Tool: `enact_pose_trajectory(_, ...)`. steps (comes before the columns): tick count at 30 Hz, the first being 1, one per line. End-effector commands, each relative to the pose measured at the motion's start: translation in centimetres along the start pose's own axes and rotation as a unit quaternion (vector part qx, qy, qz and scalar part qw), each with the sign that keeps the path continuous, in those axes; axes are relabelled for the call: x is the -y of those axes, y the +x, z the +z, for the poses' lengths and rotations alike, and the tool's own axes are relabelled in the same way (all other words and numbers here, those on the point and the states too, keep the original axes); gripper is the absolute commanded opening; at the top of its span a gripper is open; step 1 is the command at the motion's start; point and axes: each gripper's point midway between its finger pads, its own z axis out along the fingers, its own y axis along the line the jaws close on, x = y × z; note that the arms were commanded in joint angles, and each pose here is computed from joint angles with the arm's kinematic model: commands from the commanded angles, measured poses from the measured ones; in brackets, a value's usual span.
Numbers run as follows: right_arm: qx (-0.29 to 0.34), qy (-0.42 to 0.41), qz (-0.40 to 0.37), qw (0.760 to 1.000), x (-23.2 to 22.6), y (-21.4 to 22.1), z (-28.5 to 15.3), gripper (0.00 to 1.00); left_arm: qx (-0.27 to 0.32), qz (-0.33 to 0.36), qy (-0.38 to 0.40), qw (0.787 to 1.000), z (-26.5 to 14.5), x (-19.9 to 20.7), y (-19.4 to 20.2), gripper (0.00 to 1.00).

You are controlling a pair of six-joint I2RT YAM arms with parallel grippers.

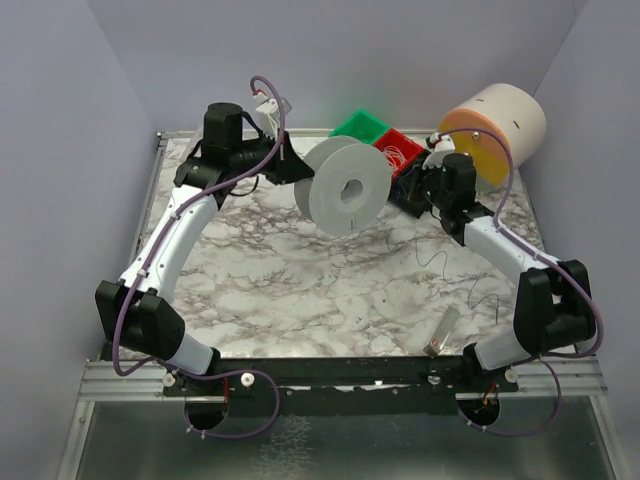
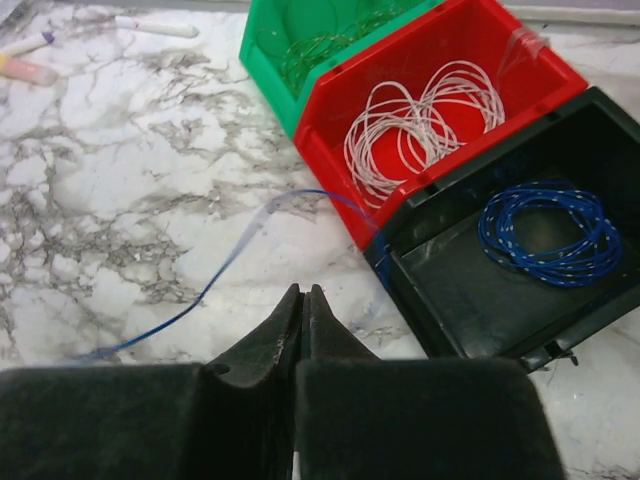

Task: Wrap the cables
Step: Wrap the cable around the cable reel.

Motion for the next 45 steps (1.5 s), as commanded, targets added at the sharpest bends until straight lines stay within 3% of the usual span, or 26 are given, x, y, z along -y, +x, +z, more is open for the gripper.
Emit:
enact_pose_trajectory(1, 0.075, 0.028, 0.020, 0.997, 1.9, -4.8, -0.3, 0.01, -0.016, 0.046, 0.055, 0.997, -1.6, 3.4, 0.5, 0.00)
enact_pose_trajectory(5, 0.090, -0.013, 0.024, 0.996, 1.8, -6.3, -0.5, 0.00, -0.034, 0.060, 0.040, 0.997, -1.9, 2.9, 1.5, 0.00)
enact_pose_trajectory(11, 0.009, -0.118, -0.077, 0.990, -0.6, -4.9, -0.4, 0.03, -0.007, 0.090, 0.012, 0.996, -2.8, 3.3, -0.8, 0.00)
enact_pose_trajectory(12, 0.009, -0.142, -0.094, 0.985, -1.2, -4.4, -0.7, 0.12, -0.001, 0.096, 0.014, 0.995, -3.0, 3.6, -1.5, 0.00)
enact_pose_trajectory(15, 0.008, -0.191, -0.157, 0.969, -2.2, -2.7, -1.6, 0.54, 0.018, 0.113, 0.018, 0.993, -3.6, 4.7, -3.3, 0.00)
enact_pose_trajectory(16, 0.009, -0.205, -0.177, 0.963, -2.4, -2.2, -1.8, 0.64, 0.022, 0.119, 0.018, 0.993, -3.7, 4.9, -3.7, 0.00)
enact_pose_trajectory(20, 0.006, -0.261, -0.233, 0.937, -3.6, -1.1, -2.3, 0.83, 0.033, 0.128, 0.023, 0.991, -4.1, 5.7, -4.8, 0.00)
enact_pose_trajectory(27, -0.010, -0.306, -0.250, 0.919, -3.7, 0.8, -0.4, 0.92, 0.032, 0.127, 0.033, 0.991, -4.4, 6.3, -4.7, 0.00)
enact_pose_trajectory(30, -0.036, -0.330, -0.220, 0.917, -3.9, 2.3, 0.5, 0.93, 0.034, 0.128, 0.040, 0.990, -4.6, 6.8, -4.8, 0.00)
enact_pose_trajectory(32, -0.055, -0.355, -0.189, 0.914, -4.4, 3.3, 0.8, 1.00, 0.036, 0.129, 0.041, 0.990, -4.7, 6.9, -5.0, 0.00)
enact_pose_trajectory(45, -0.101, -0.334, -0.112, 0.930, -6.4, 7.3, 5.8, 1.00, 0.048, 0.131, 0.052, 0.989, -4.9, 7.8, -6.2, 0.00)
